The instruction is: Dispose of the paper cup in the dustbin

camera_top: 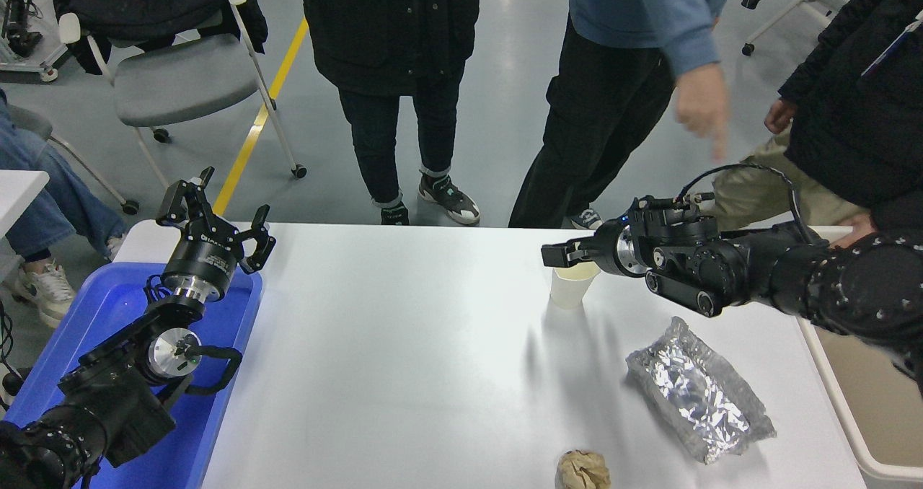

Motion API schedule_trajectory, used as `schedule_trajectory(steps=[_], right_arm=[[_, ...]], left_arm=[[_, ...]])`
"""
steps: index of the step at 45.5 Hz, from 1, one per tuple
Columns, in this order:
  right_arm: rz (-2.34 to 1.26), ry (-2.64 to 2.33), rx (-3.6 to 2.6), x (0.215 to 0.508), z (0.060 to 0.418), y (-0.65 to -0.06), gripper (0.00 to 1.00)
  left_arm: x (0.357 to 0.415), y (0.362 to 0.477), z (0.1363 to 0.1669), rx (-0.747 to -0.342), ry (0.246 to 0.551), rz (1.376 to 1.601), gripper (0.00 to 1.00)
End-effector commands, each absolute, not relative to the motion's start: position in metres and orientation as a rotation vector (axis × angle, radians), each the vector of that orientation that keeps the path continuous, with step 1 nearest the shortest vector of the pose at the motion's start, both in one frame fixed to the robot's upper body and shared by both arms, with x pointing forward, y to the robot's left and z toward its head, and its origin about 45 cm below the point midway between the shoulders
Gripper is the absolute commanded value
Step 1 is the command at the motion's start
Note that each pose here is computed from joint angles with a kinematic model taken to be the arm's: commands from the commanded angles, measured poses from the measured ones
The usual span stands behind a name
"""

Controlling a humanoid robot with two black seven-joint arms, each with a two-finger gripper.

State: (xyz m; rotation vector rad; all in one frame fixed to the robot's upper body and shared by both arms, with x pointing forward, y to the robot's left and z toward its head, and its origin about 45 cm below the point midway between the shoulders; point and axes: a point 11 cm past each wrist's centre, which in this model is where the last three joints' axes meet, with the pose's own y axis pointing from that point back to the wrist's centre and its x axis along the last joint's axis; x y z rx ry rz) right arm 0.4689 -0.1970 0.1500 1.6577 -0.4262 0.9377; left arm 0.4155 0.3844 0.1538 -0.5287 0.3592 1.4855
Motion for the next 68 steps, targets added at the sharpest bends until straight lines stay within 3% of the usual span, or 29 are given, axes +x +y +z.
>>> schedule_trajectory(steps=[1, 21, 45, 68], right_arm=[[0.917, -0.457, 1.626, 0.467, 0.132, -0.206, 0.99], [0.924, -0.473, 1.606, 0.47, 0.133, -0.213, 0.95], [0.877, -0.545, 1.716, 0.485, 0.164, -0.196, 0.98], [0.843, -0.58, 1.616, 0.483, 0.145, -0.238, 0.96]], left_arm=[[0.4155, 0.384, 0.1537, -0.529, 0.36, 1.485, 1.0], [0.4155, 0.384, 0.1537, -0.529, 0.36, 1.485, 1.0], [0.4155, 0.384, 0.1537, -0.529, 0.36, 1.485, 1.0], [0.4155, 0.384, 0.1537, -0.529, 0.36, 1.485, 1.0]])
